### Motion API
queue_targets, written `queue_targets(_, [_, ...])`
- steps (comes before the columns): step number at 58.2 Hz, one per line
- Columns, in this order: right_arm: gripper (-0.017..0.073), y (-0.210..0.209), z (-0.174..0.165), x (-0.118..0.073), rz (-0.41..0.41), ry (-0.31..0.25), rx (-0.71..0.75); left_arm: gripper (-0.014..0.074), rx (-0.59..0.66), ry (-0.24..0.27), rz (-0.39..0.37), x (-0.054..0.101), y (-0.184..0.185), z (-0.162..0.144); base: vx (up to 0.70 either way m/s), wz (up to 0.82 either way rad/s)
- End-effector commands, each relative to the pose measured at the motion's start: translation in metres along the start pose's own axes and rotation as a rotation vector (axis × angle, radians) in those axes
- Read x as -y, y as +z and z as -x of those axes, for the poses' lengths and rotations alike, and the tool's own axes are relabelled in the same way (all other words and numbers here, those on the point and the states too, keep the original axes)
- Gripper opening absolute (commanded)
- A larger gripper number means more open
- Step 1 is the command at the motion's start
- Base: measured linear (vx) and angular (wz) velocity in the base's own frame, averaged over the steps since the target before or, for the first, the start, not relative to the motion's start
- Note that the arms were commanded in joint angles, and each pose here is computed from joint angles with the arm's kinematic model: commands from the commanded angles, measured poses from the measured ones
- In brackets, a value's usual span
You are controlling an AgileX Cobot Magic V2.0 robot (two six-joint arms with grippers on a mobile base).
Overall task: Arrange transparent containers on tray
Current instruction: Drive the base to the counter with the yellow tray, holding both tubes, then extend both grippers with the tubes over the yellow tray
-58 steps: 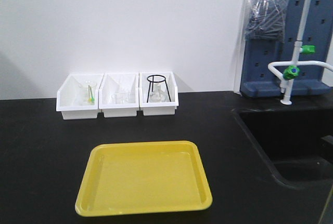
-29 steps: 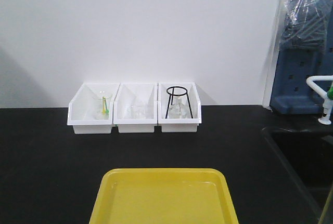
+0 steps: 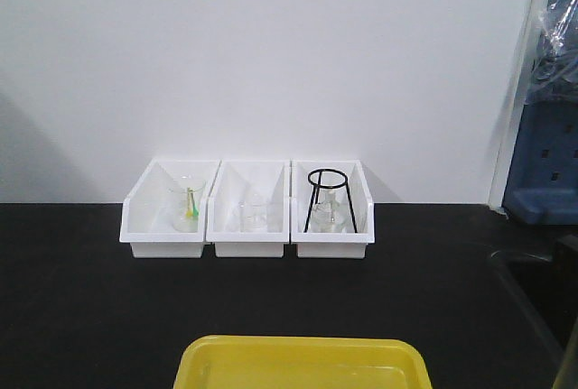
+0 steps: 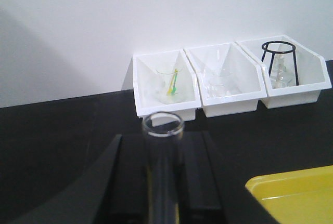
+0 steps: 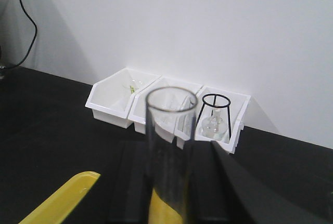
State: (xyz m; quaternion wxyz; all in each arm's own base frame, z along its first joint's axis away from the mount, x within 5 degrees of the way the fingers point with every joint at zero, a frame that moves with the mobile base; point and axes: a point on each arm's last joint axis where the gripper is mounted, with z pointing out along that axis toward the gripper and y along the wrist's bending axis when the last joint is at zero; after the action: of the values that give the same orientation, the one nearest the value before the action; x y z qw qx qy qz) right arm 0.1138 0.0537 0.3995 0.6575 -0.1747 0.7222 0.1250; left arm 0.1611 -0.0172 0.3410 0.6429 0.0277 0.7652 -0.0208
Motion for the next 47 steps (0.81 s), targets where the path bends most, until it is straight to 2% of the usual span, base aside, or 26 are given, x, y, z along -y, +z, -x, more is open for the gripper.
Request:
queue_targets(1, [0.0075,-0.0027,0.0159,0.0007,-0.001,-0.012,0.108,0.0111,0.095,-0.007,-0.042,0.0040,-0.0036,0.0175,0.14,-0.02])
queue_targets(47, [0.0075,-0.0027,0.0159,0.0007,-0.001,-0.012,0.108,0.0111,0.102,-0.007,-0.046,0.0044,-0.0036,0.0181,0.06,0.00])
